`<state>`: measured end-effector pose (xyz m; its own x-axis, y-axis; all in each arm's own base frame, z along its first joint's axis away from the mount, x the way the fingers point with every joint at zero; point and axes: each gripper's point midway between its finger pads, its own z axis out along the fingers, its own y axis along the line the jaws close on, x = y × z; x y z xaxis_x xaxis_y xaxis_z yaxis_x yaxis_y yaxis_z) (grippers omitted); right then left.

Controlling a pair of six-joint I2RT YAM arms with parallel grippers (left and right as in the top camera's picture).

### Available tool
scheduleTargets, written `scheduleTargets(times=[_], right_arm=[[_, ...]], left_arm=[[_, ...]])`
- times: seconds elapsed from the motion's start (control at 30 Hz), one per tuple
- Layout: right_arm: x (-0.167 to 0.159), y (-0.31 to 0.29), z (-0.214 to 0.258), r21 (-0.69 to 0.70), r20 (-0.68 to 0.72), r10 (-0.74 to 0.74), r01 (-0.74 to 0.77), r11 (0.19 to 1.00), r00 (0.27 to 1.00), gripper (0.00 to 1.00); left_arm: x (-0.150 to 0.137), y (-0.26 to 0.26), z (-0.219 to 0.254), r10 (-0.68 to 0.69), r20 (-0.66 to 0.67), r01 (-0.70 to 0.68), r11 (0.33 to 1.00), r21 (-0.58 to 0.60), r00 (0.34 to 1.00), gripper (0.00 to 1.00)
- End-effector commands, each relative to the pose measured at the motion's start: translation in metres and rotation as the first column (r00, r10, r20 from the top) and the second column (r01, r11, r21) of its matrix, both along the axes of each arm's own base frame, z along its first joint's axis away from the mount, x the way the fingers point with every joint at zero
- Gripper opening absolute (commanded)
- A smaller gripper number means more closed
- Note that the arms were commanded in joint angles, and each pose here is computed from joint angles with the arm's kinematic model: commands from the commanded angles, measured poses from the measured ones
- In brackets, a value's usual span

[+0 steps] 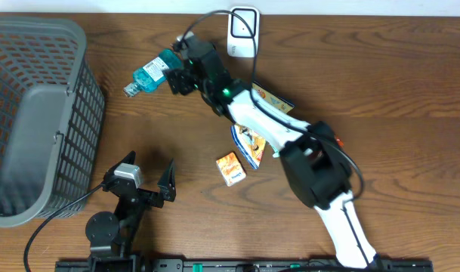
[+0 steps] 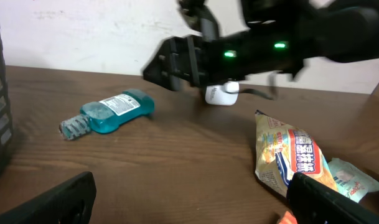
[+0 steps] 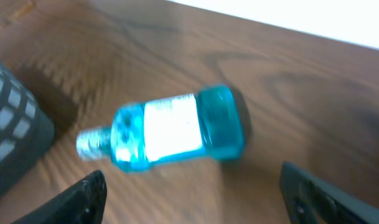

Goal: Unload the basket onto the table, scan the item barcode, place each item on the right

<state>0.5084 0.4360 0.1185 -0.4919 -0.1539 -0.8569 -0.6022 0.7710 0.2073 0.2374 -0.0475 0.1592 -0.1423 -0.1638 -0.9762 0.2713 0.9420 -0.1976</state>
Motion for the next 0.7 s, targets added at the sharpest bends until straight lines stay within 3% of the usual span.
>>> scheduleTargets(times=[0.0, 0.1, 0.23, 0.67], right_arm=[[0.015, 0.029, 0.024, 0.058, 0.076, 0.046, -0.051, 0.997, 0.996, 0.74], [0.029, 0.041, 0.015, 0.074, 0.096, 0.044, -0.051, 0.996, 0.994, 0.57], [0.042, 0.056, -0.002, 0.111, 0.103, 0.035, -0.047, 0.993, 0.994, 0.23], [0.035, 0.091, -0.022, 0.140, 0.172, 0.033, -0.057, 0.989, 0.985, 0.26]], left_arm=[[0.000, -0.003, -0.017, -0.016, -0.044, 0.016, 1.000, -0.005, 0.999, 0.98], [0.000, -0.002, -0.017, -0.016, -0.044, 0.015, 1.000, -0.005, 0.999, 0.98], [0.000, -0.003, -0.017, -0.016, -0.044, 0.016, 1.000, -0.005, 0.999, 0.98], [0.000, -0.002, -0.017, -0.016, -0.044, 0.015, 1.000, -0.005, 0.999, 0.98]])
